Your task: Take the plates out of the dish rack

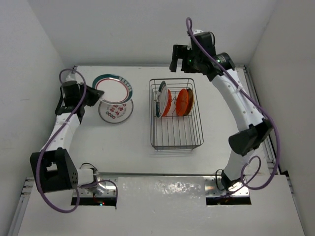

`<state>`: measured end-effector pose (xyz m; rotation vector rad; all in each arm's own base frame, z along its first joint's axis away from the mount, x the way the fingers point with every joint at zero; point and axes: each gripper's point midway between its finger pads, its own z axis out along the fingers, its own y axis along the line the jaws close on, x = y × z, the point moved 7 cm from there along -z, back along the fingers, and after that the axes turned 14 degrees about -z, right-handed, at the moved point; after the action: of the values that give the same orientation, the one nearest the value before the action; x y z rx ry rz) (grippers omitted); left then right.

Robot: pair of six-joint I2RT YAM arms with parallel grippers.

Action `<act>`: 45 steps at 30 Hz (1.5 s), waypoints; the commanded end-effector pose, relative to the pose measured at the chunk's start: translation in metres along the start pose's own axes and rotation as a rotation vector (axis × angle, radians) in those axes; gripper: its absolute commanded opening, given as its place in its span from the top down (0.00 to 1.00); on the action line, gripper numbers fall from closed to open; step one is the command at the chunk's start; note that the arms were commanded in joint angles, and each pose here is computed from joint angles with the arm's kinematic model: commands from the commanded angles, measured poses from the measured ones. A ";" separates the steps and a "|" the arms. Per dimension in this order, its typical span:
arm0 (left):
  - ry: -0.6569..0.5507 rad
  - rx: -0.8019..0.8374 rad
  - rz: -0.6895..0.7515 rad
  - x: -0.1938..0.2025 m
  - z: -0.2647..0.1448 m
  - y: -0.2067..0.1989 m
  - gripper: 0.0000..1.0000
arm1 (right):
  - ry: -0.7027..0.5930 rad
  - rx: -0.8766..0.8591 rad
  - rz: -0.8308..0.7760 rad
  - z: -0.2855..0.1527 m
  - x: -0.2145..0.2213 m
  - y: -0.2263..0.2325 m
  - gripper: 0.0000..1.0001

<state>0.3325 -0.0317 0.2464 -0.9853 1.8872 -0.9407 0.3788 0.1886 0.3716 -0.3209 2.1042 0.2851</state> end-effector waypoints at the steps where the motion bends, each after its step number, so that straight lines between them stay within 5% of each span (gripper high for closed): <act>1: -0.175 -0.088 -0.030 -0.024 -0.004 0.019 1.00 | 0.178 0.181 -0.118 0.015 0.028 -0.011 0.01; 8: -0.199 -0.277 -0.082 -0.020 0.016 0.085 0.99 | 0.297 0.224 -0.226 0.062 0.051 0.019 0.01; 12: -0.203 -0.359 -0.089 -0.013 0.016 0.109 0.89 | 0.321 0.214 -0.266 0.078 0.067 0.036 0.01; 16: -0.138 -0.432 -0.102 -0.002 0.023 0.129 0.62 | 0.364 0.227 -0.306 0.092 0.081 0.046 0.07; 19: -0.118 -0.493 -0.113 0.000 0.021 0.134 0.28 | 0.389 0.237 -0.335 0.100 0.093 0.051 0.26; 23: -0.063 -0.541 -0.100 0.004 0.014 0.134 0.02 | 0.399 0.269 -0.357 0.105 0.100 0.057 0.44; 26: -0.022 -0.561 -0.080 0.005 0.005 0.126 0.00 | 0.419 0.297 -0.356 0.111 0.108 0.056 0.62; 28: -0.038 -0.564 -0.053 -0.002 -0.006 0.112 0.00 | 0.426 0.300 -0.350 0.113 0.111 0.056 0.85; 31: -0.102 -0.521 0.004 -0.016 -0.026 0.080 0.00 | 0.387 0.319 -0.327 0.109 0.102 0.058 1.00; 36: -0.097 -0.237 0.095 -0.024 -0.043 0.019 0.00 | 0.253 0.386 -0.264 0.080 0.061 0.054 1.00; 45: 0.202 0.335 0.276 0.020 -0.037 -0.059 0.00 | -0.002 0.470 -0.163 -0.031 -0.002 0.029 1.00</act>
<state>0.3081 -0.0364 0.2805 -0.7408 1.9504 -0.9692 0.3761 0.2341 0.3035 -0.4055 2.2561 -0.3972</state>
